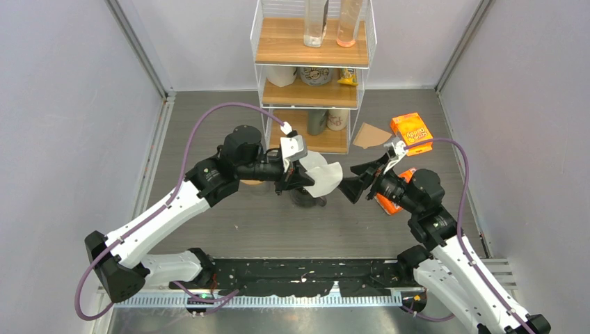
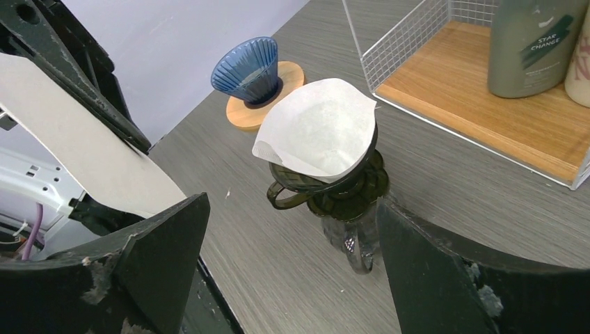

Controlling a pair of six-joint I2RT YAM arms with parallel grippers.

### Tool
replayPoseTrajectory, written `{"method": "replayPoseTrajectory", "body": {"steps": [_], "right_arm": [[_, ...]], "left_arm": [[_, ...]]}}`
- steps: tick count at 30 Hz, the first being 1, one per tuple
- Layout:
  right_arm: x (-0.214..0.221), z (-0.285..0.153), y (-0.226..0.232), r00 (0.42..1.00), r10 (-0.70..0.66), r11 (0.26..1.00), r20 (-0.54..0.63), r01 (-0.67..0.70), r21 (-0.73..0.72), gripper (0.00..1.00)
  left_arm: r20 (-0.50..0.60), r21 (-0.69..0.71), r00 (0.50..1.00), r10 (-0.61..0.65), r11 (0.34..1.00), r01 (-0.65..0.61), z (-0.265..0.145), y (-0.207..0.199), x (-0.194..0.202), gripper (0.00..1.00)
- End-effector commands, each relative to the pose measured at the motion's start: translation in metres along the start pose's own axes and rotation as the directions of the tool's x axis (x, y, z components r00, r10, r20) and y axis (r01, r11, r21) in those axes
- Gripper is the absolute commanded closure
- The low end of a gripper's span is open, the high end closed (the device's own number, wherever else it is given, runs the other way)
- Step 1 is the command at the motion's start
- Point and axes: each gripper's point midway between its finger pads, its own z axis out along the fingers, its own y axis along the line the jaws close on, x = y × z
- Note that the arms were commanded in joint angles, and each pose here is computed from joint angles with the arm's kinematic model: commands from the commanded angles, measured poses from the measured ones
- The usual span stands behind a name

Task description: Place the coffee filter in the dripper

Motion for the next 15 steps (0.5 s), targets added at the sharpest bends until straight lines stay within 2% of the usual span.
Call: {"method": "replayPoseTrajectory", "body": {"steps": [1,15], "right_arm": [[-0.012,-0.001,0.012,0.999,-0.027,0.998,0.04,0.029,-0.056,0.04],[-0.011,-0.009,0.025,0.998,-0.054,0.991,0.039,0.059,-0.124,0.05]], "left_arm": [[0.057,0.032,0.997,0.047,0.998,-0.049,-0.005,-0.006,-0.016,1.0],[0.057,-0.037,0.998,-0.024,0.999,0.026,-0.001,0.008,-0.022,1.0]]}}
